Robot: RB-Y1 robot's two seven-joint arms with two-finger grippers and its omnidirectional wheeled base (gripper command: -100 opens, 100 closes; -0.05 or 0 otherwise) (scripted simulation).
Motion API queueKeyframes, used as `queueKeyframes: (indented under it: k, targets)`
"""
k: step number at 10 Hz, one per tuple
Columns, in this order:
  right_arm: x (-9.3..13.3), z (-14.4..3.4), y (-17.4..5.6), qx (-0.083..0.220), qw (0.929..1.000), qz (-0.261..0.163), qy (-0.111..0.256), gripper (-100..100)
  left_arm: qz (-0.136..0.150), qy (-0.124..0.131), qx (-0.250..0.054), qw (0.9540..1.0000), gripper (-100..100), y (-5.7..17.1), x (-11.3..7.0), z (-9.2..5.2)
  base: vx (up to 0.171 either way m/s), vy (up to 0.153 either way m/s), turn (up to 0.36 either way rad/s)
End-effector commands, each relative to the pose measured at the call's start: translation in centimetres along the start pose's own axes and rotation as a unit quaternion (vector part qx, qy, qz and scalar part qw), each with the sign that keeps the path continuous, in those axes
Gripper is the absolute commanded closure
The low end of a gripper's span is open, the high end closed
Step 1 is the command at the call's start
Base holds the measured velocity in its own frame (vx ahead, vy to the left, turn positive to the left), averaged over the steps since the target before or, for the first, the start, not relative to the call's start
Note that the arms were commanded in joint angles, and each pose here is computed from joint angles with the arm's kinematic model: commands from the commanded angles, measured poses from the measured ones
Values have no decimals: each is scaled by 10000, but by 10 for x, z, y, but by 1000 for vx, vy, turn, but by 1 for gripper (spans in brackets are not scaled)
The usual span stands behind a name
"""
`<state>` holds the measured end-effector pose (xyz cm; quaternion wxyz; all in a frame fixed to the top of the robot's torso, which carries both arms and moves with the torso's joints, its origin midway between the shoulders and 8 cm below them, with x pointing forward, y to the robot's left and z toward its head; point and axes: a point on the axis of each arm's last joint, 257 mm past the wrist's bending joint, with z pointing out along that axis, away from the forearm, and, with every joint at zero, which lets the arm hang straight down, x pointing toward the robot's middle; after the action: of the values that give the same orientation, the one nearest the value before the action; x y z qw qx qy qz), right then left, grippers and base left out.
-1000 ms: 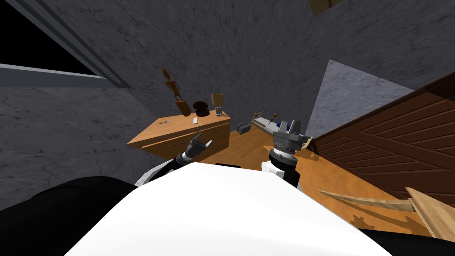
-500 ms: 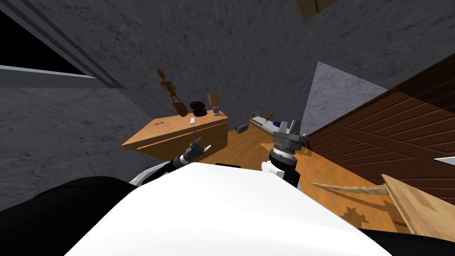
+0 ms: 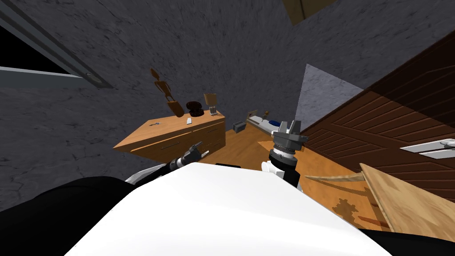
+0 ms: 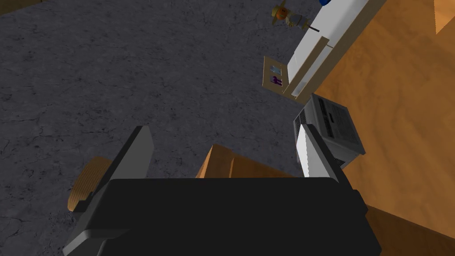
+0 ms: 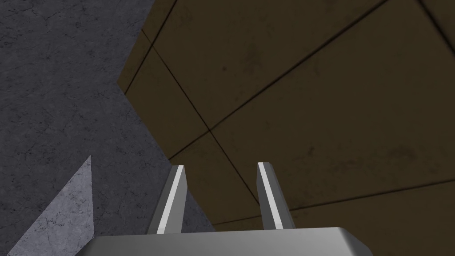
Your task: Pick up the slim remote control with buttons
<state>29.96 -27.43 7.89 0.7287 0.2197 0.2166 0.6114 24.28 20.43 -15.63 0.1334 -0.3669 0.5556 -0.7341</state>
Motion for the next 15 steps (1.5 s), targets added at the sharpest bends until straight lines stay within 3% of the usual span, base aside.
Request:
queueKeyframes:
  k: [1,3,4,6,7,9,10,12,13,15]
  targets:
    - [0,0,0,0,10000,0,0,0,-167,-41,-233,9996,-100,9,-1,-13,-40,-47,-103]
    - [0,0,0,1,10000,-1,0,0,-97,21,-431,9990,-100,10,-2,-17,-7,-15,24]
    - [0,0,0,1,10000,-1,0,0,-468,-172,-700,9963,-100,27,-9,-37,-23,-46,-200]
    - [0,0,0,0,10000,-1,0,0,-378,-104,-945,9948,-100,29,-10,-42,-28,-29,-55]
    - [0,0,0,1,10000,-1,0,0,-716,-324,-1227,9893,-100,44,-16,-66,-25,-38,-181]
    - [0,0,0,1,10000,-1,0,0,-628,-266,-1455,9870,-100,44,-18,-71,-22,-29,-51]
    - [0,0,0,1,10000,-1,0,0,-934,-513,-1733,9791,-100,57,-25,-96,-18,-36,-204]
    - [0,0,0,1,10000,-1,0,0,-842,-460,-1958,9759,-100,55,-27,-102,-13,-22,-41]
    - [0,0,0,1,10000,-1,0,0,-1129,-736,-2190,9664,-100,66,-33,-128,-3,-29,-149]
    - [0,0,0,1,10000,-1,0,0,-1031,-686,-2416,9624,-100,63,-35,-134,-4,-16,-72]
